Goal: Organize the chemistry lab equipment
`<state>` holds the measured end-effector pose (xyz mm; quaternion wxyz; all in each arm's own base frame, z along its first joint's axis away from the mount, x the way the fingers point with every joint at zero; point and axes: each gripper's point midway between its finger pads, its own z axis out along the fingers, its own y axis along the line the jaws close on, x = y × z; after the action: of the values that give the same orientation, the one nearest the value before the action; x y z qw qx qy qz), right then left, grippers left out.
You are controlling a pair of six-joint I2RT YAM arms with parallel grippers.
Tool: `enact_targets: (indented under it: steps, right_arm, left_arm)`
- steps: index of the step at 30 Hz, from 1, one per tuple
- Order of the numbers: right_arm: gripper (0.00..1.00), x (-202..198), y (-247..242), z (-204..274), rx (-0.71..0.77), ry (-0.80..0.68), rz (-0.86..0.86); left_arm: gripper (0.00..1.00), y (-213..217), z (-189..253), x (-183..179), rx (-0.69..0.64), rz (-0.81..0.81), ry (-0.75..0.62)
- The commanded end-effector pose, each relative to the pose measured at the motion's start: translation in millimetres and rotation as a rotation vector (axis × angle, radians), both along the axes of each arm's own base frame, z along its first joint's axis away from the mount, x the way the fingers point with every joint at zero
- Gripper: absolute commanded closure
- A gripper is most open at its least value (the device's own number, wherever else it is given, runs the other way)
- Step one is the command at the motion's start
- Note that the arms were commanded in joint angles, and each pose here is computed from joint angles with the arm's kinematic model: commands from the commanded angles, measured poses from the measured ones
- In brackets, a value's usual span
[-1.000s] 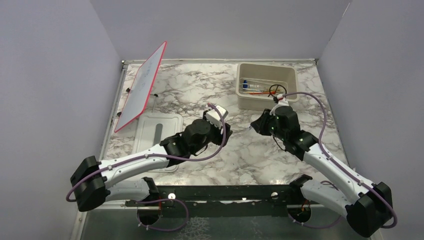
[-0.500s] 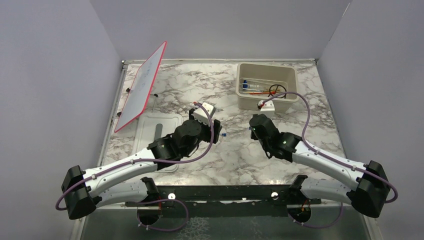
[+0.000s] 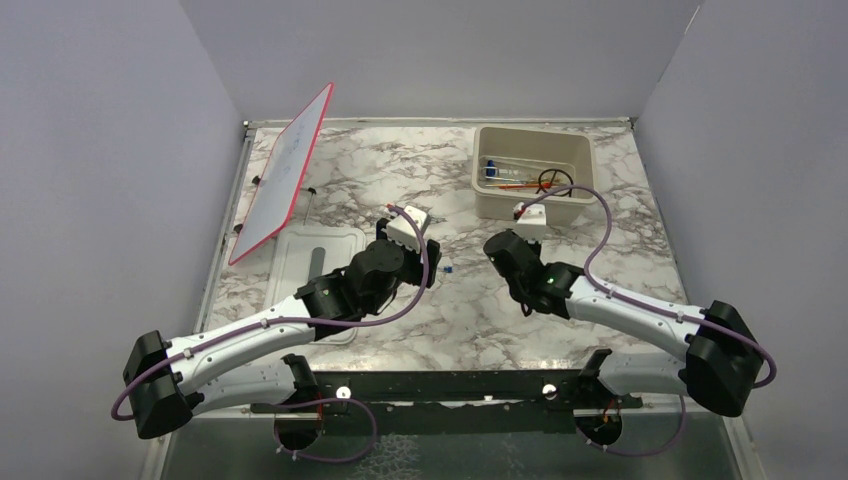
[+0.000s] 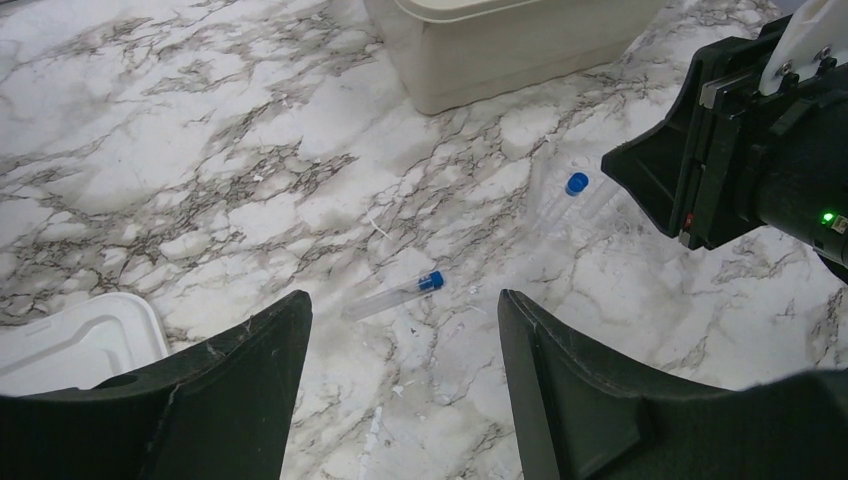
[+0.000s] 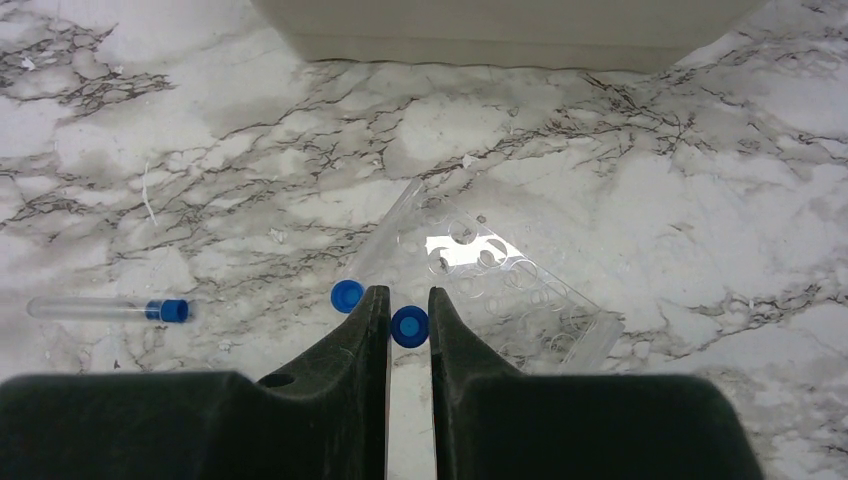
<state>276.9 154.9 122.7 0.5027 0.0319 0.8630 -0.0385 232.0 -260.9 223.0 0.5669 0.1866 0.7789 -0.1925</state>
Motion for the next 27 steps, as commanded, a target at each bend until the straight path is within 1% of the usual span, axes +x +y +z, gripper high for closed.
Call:
enact_targets:
  steps: [1,20,27]
  right_arm:
    - [0.88,4.9,4.7,6.3,0.070,-0.054,-0.036]
    - [0.87,3.7,4.5,-13.8,0.023,-0.010,-0.033]
    - [0.75,3.7,9.9,-15.3,0.031,0.011,-0.020]
  left_arm:
    - [0.29,2.7,2.5,1.5,0.000,0.020,-0.007]
    - [0.28,1.1,-2.1,2.4,0.011,0.020,0.000]
    - [0.28,-0.4,-2.0,1.8,0.012,0.011,0.000]
